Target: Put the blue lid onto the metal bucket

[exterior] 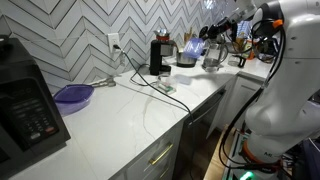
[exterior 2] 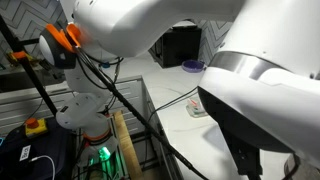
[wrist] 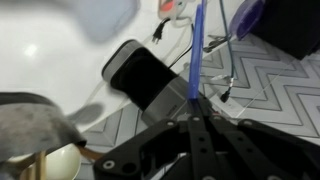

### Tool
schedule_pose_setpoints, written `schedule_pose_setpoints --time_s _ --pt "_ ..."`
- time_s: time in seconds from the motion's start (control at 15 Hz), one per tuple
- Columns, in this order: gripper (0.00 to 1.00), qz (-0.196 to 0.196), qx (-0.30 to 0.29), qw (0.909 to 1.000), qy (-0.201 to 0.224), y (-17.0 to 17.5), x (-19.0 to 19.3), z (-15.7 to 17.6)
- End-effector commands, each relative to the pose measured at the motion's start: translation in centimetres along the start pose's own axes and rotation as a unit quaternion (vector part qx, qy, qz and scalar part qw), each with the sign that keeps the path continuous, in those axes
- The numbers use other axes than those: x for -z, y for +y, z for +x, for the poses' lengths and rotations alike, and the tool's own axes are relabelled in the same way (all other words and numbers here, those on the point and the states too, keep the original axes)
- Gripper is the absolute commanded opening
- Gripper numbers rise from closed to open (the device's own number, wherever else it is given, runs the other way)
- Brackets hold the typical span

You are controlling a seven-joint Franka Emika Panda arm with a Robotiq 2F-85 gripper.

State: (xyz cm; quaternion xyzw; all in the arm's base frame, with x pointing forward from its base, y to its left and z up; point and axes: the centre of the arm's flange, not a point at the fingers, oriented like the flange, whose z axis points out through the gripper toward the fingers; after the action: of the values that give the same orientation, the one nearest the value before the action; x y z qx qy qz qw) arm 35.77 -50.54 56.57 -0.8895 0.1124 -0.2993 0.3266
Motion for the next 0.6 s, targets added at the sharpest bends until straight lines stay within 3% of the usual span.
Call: schedule_pose_setpoints --time_s 0.0,0.27,0.53 --pt "0.0 -0.093 0.007 0.9944 0.049 1.5 3.9 1.9" --pt "0.0 -0.196 0.022 0.971 0.136 2.0 6.7 4.4" --pt "0.0 -0.296 0.039 0.9299 0.214 1.9 7.0 7.2"
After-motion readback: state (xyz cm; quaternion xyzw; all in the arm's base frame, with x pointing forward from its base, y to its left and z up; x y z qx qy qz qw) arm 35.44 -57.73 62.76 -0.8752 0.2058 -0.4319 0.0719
